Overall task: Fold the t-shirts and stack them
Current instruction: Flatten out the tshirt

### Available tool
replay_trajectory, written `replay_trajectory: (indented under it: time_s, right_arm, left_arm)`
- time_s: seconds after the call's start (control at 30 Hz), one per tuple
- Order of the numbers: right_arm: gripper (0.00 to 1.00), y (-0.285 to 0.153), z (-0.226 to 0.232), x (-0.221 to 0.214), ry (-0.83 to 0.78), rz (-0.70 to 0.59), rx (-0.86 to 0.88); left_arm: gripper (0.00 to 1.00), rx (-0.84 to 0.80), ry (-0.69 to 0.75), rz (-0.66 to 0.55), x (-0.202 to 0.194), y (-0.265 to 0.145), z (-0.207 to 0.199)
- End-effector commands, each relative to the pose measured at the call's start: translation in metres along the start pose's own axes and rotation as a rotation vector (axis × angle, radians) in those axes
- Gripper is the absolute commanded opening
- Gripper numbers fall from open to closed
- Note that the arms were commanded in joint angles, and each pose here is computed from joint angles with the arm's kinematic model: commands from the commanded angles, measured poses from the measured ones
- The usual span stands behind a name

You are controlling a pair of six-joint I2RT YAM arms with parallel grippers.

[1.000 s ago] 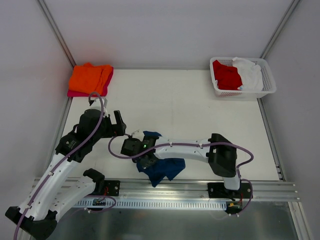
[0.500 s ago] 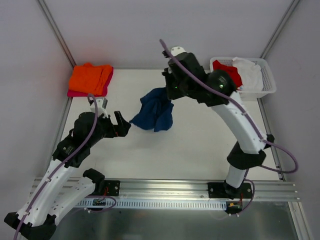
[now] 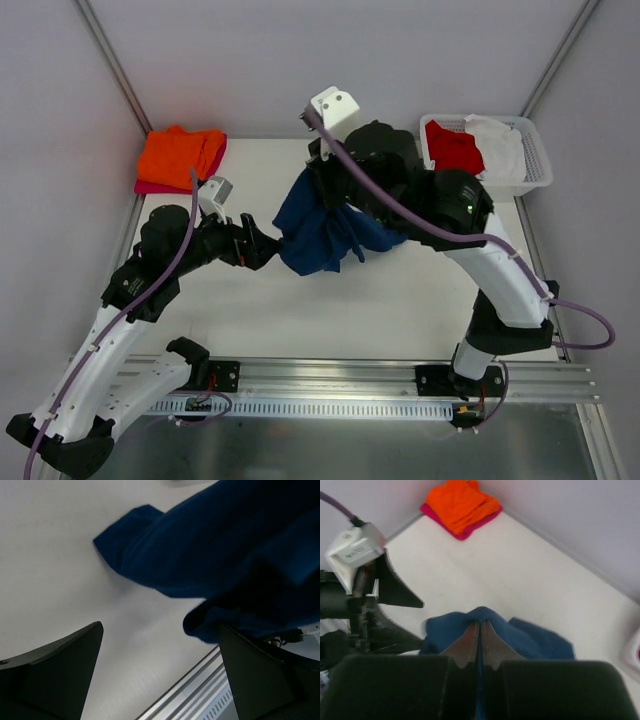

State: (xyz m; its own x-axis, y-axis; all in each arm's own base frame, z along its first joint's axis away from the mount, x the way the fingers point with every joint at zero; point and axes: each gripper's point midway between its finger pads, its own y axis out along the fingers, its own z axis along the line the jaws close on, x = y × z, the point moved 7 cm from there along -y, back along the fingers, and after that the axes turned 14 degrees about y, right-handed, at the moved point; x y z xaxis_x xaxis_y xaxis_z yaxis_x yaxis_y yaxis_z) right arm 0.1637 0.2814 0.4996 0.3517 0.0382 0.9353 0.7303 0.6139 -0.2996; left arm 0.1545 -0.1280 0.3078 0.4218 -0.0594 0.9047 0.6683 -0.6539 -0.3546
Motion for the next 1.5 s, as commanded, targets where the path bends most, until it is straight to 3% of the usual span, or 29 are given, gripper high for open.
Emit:
replay_trajectory:
  time_s: [0.0,0.07,0.1,0.17,0.2,0.27,0.5,0.67,1.07,1.2,1.23,1.3,1.33,1.37,1.4,1.43,1.47]
  right_arm:
    - [0.0,0.017,0.005,0.007,-0.135,-0.098,-0.185]
    - [0.0,0.024,-0.006,0.005,-0.123,-0.12,-0.308]
    - [0.0,0.03,0.008,-0.001,-0.129,-0.073,-0.172]
    - [0.01,0.038,0.027,-0.012,-0.19,-0.038,-0.076]
    - [0.01,0.04,0.018,-0.009,-0.204,-0.076,-0.211]
    - [0.0,0.049,0.009,-0.008,-0.205,-0.09,-0.321]
    - [0.0,0.059,-0.027,-0.015,-0.033,-0.037,-0.307]
    - [0.0,0.065,-0.039,-0.017,-0.053,-0.016,-0.351]
    - [0.0,0.075,-0.014,-0.007,0.016,-0.033,-0.208]
    - [0.0,0.056,0.035,0.011,-0.09,-0.132,0.1]
    - [0.01,0.045,0.058,0.022,-0.116,-0.219,0.181]
    - [0.0,0.042,0.056,0.039,-0.252,-0.327,0.06]
    - [0.0,0.027,0.049,0.071,-0.222,-0.454,-0.014]
    - [0.01,0.024,0.03,0.085,-0.211,-0.503,-0.19]
    - [0.0,0.029,0.006,0.101,-0.355,-0.532,-0.366]
    - [0.0,0.031,-0.01,0.12,-0.304,-0.665,-0.493]
    - [0.01,0.033,-0.03,0.125,-0.363,-0.68,-0.575]
  left_arm:
    - [0.99,-0.078,0.052,-0.084,0.021,0.0,-0.01]
    - [0.99,-0.078,0.017,-0.097,0.02,0.0,-0.01]
    - [0.99,-0.079,-0.003,-0.088,0.013,0.003,-0.009]
    - [0.99,-0.141,-0.054,-0.145,0.017,-0.002,-0.019]
    - [0.99,-0.168,-0.075,-0.157,0.016,-0.003,-0.022]
    - [0.99,-0.229,-0.109,-0.193,0.025,-0.014,-0.033]
    - [0.99,-0.294,-0.049,-0.324,0.065,-0.071,-0.058]
    - [0.99,-0.343,-0.047,-0.332,0.069,-0.082,-0.066]
    - [0.99,-0.35,-0.123,-0.064,-0.007,0.025,-0.047]
    - [0.99,-0.353,-0.077,0.013,-0.033,0.052,-0.067]
    - [0.99,-0.373,-0.047,0.037,-0.04,0.055,-0.077]
    - [0.99,-0.321,-0.029,0.028,-0.042,0.059,-0.078]
    - [0.99,-0.309,-0.028,0.018,-0.042,0.057,-0.079]
    - [0.99,-0.285,-0.034,0.003,-0.04,0.056,-0.077]
    - [0.99,-0.241,-0.039,-0.015,-0.037,0.053,-0.072]
    - [0.99,-0.238,-0.031,-0.028,-0.035,0.05,-0.072]
    - [0.99,-0.24,-0.03,-0.044,-0.031,0.047,-0.072]
